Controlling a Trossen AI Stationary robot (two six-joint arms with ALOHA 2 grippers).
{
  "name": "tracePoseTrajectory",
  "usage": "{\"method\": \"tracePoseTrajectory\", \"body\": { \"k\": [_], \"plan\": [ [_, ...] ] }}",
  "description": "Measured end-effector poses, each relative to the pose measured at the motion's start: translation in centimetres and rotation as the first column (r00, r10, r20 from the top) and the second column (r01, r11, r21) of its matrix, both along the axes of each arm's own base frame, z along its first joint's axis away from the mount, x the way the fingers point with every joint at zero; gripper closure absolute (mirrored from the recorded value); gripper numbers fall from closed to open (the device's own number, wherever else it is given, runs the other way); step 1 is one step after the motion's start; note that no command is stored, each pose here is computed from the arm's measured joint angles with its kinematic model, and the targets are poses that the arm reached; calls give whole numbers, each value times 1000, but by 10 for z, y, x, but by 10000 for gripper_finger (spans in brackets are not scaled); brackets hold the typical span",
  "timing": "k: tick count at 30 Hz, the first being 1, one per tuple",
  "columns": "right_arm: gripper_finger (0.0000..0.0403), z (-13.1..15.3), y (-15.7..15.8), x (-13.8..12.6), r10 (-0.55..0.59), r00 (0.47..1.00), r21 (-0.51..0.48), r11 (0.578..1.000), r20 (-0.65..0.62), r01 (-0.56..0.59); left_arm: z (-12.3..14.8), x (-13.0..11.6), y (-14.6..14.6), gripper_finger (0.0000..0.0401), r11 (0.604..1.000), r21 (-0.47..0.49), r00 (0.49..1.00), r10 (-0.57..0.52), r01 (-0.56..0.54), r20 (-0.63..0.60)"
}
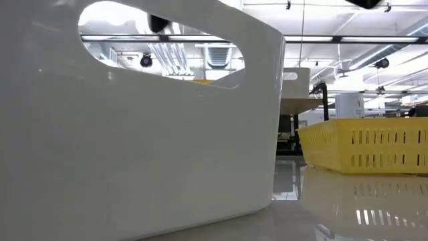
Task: Stack baskets on shelf by color
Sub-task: Stack the top yellow bin on top of the yellow bin on the shelf
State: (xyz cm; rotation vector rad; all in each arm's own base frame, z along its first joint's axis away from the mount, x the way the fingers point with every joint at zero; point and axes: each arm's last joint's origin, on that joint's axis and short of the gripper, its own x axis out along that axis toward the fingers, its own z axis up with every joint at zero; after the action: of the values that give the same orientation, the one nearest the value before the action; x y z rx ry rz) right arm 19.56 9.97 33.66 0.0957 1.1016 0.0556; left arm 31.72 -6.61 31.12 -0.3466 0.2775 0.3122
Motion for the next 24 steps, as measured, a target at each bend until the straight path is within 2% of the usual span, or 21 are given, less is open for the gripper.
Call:
{"method": "tracePoseTrajectory", "body": {
  "k": [3,6,10,14,16,18,22,24],
  "plan": [
    [320,-11,6,-5,-70,997,28,997,-41,71,-4,34,8,235,993,42,993,-106,108,-50],
    [311,-11,7,-14,-208,977,55,976,-38,210,-7,70,12,235,963,102,966,-242,250,-87],
    [315,2,8,-33,-413,910,119,906,38,407,-11,115,13,235,902,114,909,-407,415,-89],
    [326,14,3,-53,-560,821,169,825,111,540,-22,151,6,235,867,92,868,-476,490,-137],
    [329,17,0,-61,-609,783,187,790,128,584,-37,164,-1,235,850,53,841,-506,523,-190],
    [330,18,-2,-66,-629,766,188,775,131,604,-55,173,-9,235,832,1,804,-536,555,-259],
    [331,16,-4,-69,-633,760,153,774,147,614,-84,180,-25,235,816,-73,743,-555,573,-374],
    [331,15,-4,-69,-625,766,125,780,150,613,-96,182,-31,235,823,-112,740,-553,557,-382]
  ]
}}
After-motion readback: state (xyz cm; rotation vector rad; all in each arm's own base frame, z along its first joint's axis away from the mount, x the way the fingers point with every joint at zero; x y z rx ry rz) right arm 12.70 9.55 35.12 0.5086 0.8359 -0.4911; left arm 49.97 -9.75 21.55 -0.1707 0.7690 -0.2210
